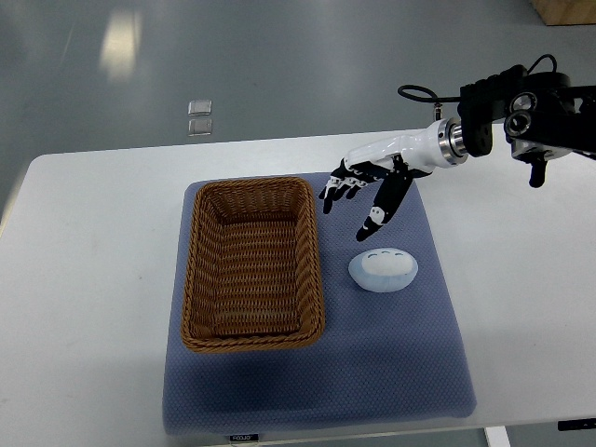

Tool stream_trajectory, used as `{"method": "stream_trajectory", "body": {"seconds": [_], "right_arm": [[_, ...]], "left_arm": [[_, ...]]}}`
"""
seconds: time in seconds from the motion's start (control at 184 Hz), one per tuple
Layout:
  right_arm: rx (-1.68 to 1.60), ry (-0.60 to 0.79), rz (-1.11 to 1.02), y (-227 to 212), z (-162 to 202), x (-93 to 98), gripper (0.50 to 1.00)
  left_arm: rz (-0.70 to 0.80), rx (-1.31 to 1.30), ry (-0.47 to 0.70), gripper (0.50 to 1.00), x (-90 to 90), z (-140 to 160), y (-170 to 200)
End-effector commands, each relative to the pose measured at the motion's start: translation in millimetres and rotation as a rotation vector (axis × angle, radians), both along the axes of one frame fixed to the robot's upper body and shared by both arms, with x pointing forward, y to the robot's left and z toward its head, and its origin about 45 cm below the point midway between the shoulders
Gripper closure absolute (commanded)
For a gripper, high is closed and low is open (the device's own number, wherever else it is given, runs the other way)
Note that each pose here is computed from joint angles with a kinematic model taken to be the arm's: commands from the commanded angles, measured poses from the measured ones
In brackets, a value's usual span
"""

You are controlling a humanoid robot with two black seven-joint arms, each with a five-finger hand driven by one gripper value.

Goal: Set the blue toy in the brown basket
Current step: 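Move the right hand over the white-blue egg-shaped toy beside the basket, then close the right hand's fingers around the egg-shaped toy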

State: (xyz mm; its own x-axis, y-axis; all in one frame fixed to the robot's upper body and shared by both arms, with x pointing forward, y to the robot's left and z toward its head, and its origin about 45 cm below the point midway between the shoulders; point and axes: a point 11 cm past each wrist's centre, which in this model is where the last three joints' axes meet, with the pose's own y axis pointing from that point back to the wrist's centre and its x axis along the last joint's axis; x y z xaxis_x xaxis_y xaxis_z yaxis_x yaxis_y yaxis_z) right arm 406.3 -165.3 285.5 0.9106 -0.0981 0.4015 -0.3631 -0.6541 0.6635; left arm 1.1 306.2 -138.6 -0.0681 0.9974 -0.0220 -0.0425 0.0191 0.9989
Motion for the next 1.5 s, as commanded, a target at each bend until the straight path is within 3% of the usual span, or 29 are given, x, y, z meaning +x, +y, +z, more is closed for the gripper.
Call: {"method": "stream_trajectory", "body": {"seconds": [0.0, 0.424, 1.228, 1.293, 1.397, 1.467, 1.495], "right_arm": [[-0.033, -0.032, 0.011, 0.5, -5.8, -0.2, 0.591], [-0.077, 0.018, -0.061, -24.0, -58.1, -19.3, 0.591], [-0.073, 0.029, -0.135, -29.9, -114.1, -36.6, 0.603], [-0.073, 0.025, -0.134, -27.9, -117.3, -37.9, 0.652], [-0.087, -0.005, -0.129, -28.8, -120.1, -37.7, 0.877], [-0.097, -0.011, -0.128, -31.4, -120.4, -37.5, 0.965], [-0.097, -0.012, -0.13, -32.1, -120.2, -37.1, 0.977]], "left_arm": [[0.002, 0.005, 0.0, 0.5, -0.1, 0.0, 1.6], [0.007, 0.018, 0.0, 0.5, -0.1, 0.1, 4.6], [0.006, 0.018, -0.001, 0.5, 0.0, 0.1, 4.3], [0.006, 0.018, 0.001, 0.5, -0.1, 0.1, 4.3], [0.008, 0.018, 0.002, 0.5, -0.9, 0.0, 4.3], [0.008, 0.018, 0.002, 0.5, -0.9, 0.0, 4.3], [0.008, 0.018, 0.002, 0.5, -0.9, 0.0, 4.3]]}}
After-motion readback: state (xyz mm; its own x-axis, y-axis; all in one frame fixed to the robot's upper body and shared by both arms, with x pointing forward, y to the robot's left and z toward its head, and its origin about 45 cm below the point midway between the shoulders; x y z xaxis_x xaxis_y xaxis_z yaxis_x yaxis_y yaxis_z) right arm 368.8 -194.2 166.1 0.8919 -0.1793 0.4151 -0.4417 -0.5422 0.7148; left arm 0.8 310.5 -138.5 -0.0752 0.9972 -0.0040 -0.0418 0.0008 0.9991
